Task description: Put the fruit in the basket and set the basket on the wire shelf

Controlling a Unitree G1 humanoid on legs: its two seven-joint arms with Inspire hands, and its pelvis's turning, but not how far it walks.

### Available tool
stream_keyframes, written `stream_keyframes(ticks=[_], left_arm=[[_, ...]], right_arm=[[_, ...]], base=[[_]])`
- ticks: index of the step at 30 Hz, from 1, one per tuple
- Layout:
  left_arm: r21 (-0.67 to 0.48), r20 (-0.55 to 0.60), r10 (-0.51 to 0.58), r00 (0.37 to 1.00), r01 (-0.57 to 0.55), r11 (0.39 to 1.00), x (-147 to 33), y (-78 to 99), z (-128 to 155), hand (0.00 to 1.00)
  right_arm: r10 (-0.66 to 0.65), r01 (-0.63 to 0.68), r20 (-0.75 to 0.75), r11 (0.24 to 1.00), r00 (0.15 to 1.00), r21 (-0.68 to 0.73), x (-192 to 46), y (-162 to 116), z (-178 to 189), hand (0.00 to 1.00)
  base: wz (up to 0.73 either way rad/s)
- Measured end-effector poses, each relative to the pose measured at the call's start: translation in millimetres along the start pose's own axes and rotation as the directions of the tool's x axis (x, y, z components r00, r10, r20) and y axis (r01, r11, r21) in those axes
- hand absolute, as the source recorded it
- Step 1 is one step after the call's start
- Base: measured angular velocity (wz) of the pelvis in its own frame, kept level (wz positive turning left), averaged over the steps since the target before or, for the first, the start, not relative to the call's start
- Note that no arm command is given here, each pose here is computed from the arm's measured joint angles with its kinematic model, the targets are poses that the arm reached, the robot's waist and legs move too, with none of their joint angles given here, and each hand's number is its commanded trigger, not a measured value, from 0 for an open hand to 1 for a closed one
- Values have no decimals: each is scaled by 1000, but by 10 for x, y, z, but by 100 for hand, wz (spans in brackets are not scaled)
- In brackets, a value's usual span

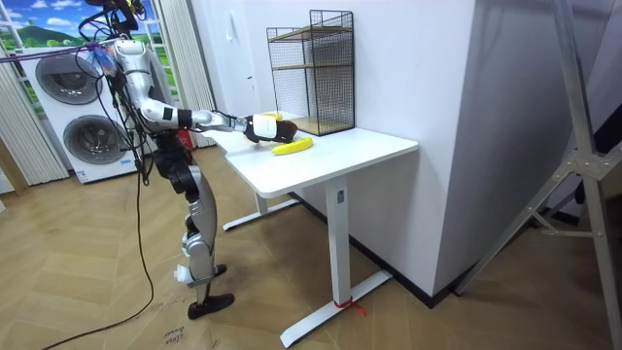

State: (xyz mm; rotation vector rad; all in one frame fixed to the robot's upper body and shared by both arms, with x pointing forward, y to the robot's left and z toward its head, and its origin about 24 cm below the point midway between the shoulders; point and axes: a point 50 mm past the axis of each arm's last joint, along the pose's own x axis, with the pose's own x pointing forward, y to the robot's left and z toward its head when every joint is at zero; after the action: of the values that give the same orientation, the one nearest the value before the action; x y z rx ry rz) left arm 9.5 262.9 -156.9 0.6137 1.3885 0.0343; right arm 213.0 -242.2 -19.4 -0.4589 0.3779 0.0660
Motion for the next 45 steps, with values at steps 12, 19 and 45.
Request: stream_keyframes(ticks=[12,19,45], left_arm=[[-1,1,0,1000,0,1000,-2,1,-7,0],[-3,10,1,1000,-1,1000,7,12,32,0],[3,-25,-50,998,50,999,-6,-50,-32,0]], right_arm=[[-57,57,31,998,998,-10,74,-81,98,0],[-97,97,23,995,995,-7,99,-130,90,0],[-160,160,-5,986,987,36,193,-201,70,0]], base=[[1],[0],[0]])
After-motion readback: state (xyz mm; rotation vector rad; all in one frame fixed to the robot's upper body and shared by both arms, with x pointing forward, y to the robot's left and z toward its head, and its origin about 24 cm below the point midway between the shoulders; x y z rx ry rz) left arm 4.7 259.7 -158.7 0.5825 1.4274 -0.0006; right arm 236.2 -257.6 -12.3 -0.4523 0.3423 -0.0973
